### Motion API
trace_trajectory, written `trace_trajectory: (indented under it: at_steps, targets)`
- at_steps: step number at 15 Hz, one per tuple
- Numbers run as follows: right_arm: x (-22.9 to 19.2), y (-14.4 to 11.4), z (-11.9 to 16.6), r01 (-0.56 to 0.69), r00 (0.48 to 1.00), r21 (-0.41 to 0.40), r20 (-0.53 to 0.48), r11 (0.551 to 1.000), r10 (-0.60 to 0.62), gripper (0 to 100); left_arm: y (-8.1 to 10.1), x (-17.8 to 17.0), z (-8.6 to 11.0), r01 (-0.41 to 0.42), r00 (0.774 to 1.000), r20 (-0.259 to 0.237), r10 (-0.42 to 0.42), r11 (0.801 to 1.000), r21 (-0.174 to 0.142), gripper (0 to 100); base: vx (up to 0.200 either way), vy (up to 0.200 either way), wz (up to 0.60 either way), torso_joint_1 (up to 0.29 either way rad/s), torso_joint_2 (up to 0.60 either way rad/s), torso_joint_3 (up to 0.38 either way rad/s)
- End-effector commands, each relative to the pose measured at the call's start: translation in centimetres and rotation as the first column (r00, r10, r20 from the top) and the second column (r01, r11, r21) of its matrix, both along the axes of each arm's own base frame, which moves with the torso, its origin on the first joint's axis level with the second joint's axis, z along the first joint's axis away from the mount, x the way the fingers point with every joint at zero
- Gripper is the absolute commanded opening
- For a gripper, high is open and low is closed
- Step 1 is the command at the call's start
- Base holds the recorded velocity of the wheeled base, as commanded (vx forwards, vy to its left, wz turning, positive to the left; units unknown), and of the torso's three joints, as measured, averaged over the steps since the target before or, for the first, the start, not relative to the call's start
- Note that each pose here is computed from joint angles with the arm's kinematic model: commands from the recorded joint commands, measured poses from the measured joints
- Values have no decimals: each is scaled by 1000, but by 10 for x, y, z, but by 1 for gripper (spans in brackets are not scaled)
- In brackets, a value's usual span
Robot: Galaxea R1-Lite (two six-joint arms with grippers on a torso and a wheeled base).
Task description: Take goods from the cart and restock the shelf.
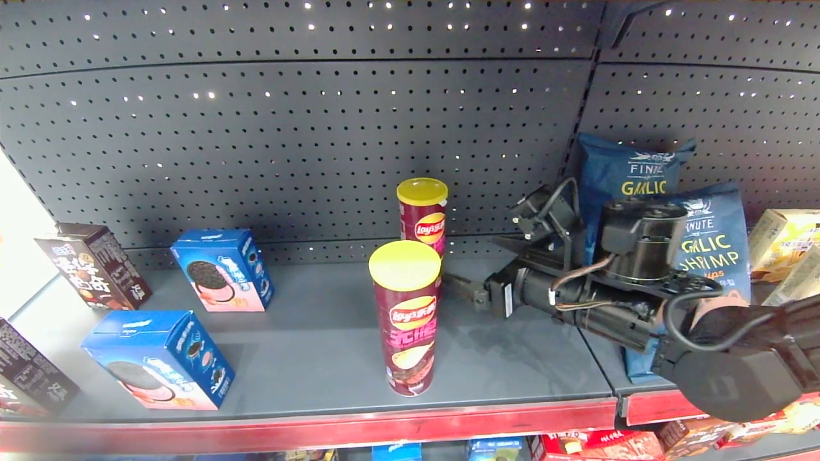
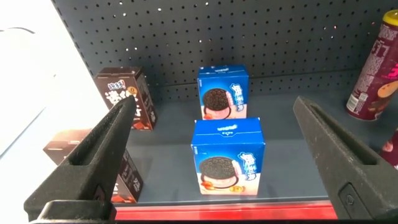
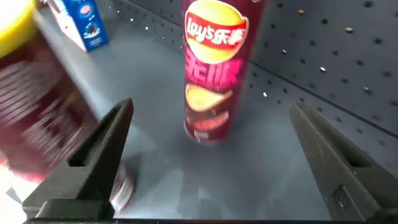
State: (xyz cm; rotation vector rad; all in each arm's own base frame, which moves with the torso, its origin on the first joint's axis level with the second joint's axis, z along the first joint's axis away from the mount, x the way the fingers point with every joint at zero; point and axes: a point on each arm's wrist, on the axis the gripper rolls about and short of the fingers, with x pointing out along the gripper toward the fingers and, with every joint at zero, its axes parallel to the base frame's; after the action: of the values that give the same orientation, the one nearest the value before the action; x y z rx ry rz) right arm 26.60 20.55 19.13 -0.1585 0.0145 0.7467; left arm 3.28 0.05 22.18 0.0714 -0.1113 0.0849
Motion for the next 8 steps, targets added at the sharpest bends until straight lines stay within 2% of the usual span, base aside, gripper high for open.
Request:
trace_trajectory:
  at_steps: [1, 6, 8]
  targets:
    - [-20, -21, 15, 17, 1000, 19, 25, 1000, -18, 100, 0, -1, -1, 1, 1000, 0, -1, 1000, 1, 100, 0, 0, 0, 0, 0, 0]
    - [-39, -56, 29, 136, 989, 38, 51, 990, -138, 100, 0, 1, -10, 6, 999, -34, -6, 1000, 5, 100, 0, 0, 0, 0, 0, 0]
    - [-51, -65, 45, 252, 963, 72, 82, 965, -258, 100, 0, 2, -12, 6, 999, -41, -6, 1000, 6, 100, 0, 0, 0, 0, 0, 0]
